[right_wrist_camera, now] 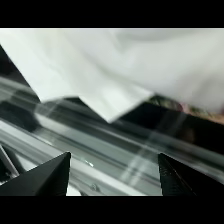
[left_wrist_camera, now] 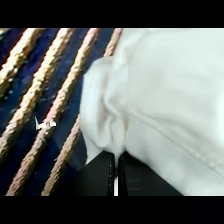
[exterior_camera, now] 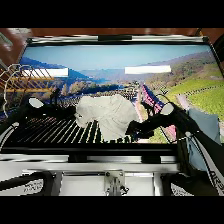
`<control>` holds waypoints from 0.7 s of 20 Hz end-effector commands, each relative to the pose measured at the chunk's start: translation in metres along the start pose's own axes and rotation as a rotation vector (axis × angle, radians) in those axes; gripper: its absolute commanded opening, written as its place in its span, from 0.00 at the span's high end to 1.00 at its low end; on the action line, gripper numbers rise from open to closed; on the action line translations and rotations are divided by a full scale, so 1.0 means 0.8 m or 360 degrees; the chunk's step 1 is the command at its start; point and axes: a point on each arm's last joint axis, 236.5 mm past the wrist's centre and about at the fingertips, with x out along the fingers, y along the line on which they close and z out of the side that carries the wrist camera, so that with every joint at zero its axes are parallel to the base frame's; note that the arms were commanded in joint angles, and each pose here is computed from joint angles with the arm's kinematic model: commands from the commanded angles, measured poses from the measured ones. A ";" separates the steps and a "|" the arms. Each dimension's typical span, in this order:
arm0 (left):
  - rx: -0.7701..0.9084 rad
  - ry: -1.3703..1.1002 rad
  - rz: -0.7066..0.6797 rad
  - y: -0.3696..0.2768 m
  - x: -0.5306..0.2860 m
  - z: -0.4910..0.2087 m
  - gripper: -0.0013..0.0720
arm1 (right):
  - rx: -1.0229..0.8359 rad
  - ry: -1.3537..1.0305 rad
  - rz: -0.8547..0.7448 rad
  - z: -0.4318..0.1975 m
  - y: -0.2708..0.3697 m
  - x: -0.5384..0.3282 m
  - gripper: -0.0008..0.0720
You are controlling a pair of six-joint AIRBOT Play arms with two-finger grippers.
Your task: Fold the shirts.
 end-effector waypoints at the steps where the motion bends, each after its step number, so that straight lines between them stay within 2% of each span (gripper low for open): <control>1: 0.0111 -0.0030 -0.0044 -0.016 -0.013 0.003 0.93 | 0.0151 -0.0107 0.0094 0.027 0.023 0.042 0.06; 10: 0.0226 -0.0097 -0.0058 -0.028 -0.032 0.010 0.93 | 0.0350 -0.0212 0.0124 0.060 0.016 0.075 0.06; 11: 0.0241 -0.0106 -0.0059 -0.030 -0.034 0.010 0.93 | 0.0366 -0.0216 0.0139 0.061 0.019 0.077 0.27; 12: 0.0247 -0.0116 -0.0060 -0.032 -0.036 0.012 0.93 | 0.0366 -0.0235 0.0151 0.065 0.022 0.075 0.70; 13: 0.0270 -0.0132 -0.0064 -0.036 -0.040 0.016 0.93 | 0.0343 -0.0242 0.0179 0.068 0.031 0.070 0.90; 14: 0.0318 -0.0159 -0.0072 -0.043 -0.048 0.022 0.93 | 0.0223 -0.0270 0.0204 0.074 0.043 0.058 0.90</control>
